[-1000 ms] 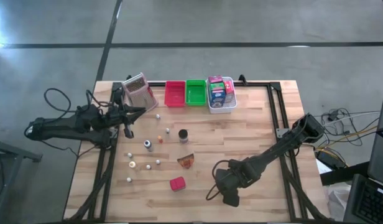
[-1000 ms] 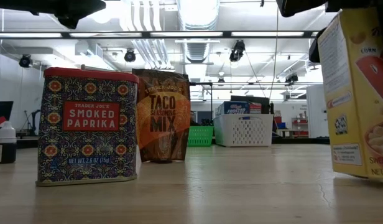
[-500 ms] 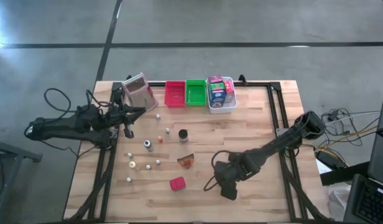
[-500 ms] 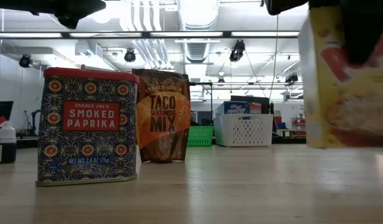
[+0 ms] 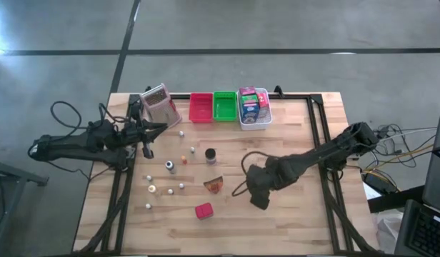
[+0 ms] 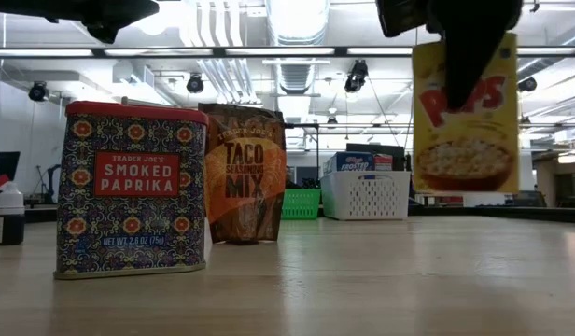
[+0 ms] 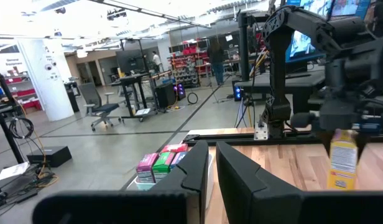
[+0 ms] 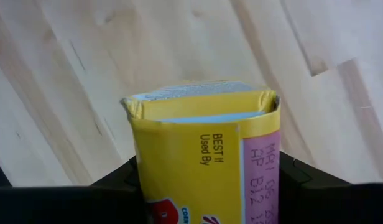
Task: Pick & Place Kitchen Items
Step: Put the yellow cereal box into the white bin
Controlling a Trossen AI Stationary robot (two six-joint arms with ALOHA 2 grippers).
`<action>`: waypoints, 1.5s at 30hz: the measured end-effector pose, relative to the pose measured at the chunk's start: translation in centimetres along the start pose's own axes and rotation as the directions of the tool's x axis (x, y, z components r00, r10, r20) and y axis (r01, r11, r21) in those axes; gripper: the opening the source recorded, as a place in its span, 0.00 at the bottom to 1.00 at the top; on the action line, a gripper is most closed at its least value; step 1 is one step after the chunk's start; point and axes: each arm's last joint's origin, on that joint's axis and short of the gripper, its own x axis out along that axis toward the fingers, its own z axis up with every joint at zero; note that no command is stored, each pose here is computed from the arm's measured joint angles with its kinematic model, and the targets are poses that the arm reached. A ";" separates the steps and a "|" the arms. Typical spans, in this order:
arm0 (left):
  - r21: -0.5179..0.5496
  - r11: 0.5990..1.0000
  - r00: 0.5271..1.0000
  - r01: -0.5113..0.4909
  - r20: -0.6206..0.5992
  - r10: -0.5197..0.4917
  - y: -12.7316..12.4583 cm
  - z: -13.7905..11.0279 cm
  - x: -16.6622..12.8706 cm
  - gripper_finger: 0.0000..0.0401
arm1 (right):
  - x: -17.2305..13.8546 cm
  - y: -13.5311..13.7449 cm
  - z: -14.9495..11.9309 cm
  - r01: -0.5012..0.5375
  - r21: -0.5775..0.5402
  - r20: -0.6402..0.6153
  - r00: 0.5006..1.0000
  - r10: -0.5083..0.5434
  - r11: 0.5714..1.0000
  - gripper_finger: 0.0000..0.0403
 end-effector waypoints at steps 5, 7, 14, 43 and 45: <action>0.000 1.000 1.000 0.000 0.000 0.000 0.0 0.0 0.0 0.10 | -1.2 -1.0 0.6 0.006 0.031 0.065 0.998 -0.008 1.000 0.43; 0.000 1.000 1.000 0.000 0.000 0.000 0.0 0.0 0.0 0.10 | -1.9 -1.6 0.7 0.006 0.044 0.100 0.995 -0.010 0.999 0.43; 0.000 1.000 1.000 0.000 0.000 0.000 0.0 0.0 0.0 0.10 | -3.9 -4.8 1.0 0.011 0.132 0.192 0.981 -0.037 0.991 0.46; 0.000 1.000 1.000 0.000 0.000 0.000 0.0 0.0 0.0 0.10 | -7.3 -20.6 2.8 -0.065 0.638 0.327 0.925 -0.193 0.767 0.39; 0.000 1.000 1.000 0.000 0.000 0.000 0.0 0.0 0.0 0.10 | -7.2 -21.1 3.0 -0.065 0.654 0.316 0.929 -0.194 0.754 0.38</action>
